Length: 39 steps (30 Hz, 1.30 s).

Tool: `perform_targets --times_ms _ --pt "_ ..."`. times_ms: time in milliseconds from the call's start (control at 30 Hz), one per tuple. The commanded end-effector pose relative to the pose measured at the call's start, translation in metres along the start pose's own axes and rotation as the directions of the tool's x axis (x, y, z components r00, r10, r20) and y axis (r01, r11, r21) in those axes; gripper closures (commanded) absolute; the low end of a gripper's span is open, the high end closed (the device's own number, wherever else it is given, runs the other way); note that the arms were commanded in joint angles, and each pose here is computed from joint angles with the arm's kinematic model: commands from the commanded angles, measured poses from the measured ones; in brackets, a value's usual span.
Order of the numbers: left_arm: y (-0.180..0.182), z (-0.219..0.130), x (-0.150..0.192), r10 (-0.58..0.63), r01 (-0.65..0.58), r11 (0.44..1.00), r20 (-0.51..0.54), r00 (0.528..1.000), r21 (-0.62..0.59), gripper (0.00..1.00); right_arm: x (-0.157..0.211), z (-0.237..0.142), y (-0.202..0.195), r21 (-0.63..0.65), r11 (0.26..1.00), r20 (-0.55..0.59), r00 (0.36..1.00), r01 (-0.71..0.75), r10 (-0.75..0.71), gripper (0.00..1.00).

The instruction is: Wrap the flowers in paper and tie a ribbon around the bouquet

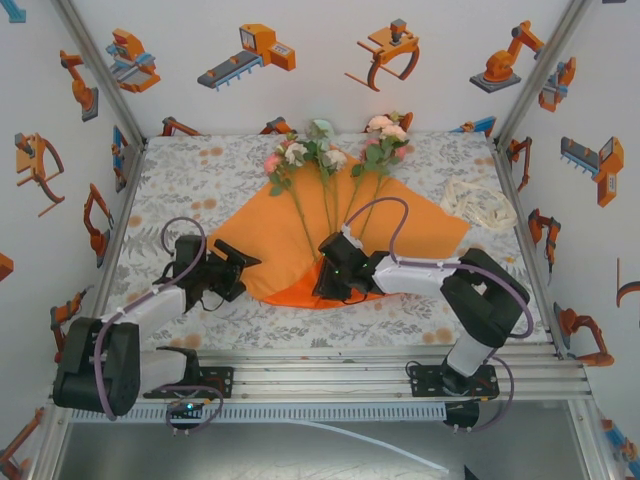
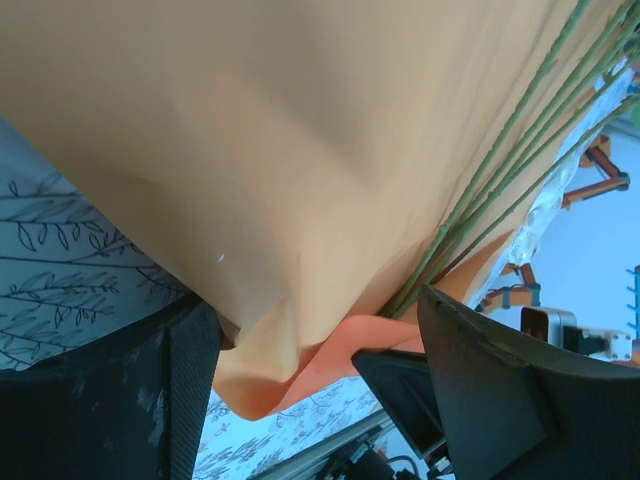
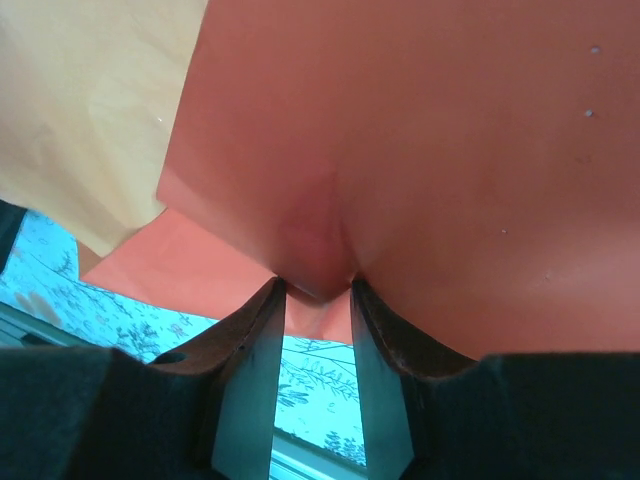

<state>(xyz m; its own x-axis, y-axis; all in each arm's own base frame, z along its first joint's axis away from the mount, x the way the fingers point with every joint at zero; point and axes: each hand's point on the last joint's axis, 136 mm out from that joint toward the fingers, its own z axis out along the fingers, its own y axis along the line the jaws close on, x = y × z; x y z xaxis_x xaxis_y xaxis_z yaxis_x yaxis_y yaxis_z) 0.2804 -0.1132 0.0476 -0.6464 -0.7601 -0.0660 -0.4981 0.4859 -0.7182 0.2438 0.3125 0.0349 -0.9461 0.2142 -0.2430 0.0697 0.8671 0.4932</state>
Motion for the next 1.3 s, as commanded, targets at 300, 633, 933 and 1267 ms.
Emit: perform_targets --times_ms 300,633,933,1267 --pt "0.046 -0.024 0.004 0.149 -0.127 0.966 0.083 0.985 -0.225 0.31 0.014 -0.027 0.017 -0.058 0.998 -0.033 0.999 0.007 -0.009 0.61" --pt "0.021 -0.004 0.010 0.165 -0.161 0.976 0.017 0.986 -0.144 0.62 0.020 0.002 0.006 -0.019 1.000 -0.049 0.999 -0.002 0.001 0.78" --pt "-0.008 -0.034 0.017 0.217 -0.216 0.975 0.020 0.976 -0.054 1.00 0.027 0.014 -0.019 0.068 0.997 -0.060 0.998 0.021 -0.017 0.86" --pt "-0.127 -0.050 0.055 0.534 -0.523 0.824 0.008 0.845 0.217 1.00 0.023 0.002 0.001 0.001 0.997 -0.063 0.995 0.073 -0.073 0.68"
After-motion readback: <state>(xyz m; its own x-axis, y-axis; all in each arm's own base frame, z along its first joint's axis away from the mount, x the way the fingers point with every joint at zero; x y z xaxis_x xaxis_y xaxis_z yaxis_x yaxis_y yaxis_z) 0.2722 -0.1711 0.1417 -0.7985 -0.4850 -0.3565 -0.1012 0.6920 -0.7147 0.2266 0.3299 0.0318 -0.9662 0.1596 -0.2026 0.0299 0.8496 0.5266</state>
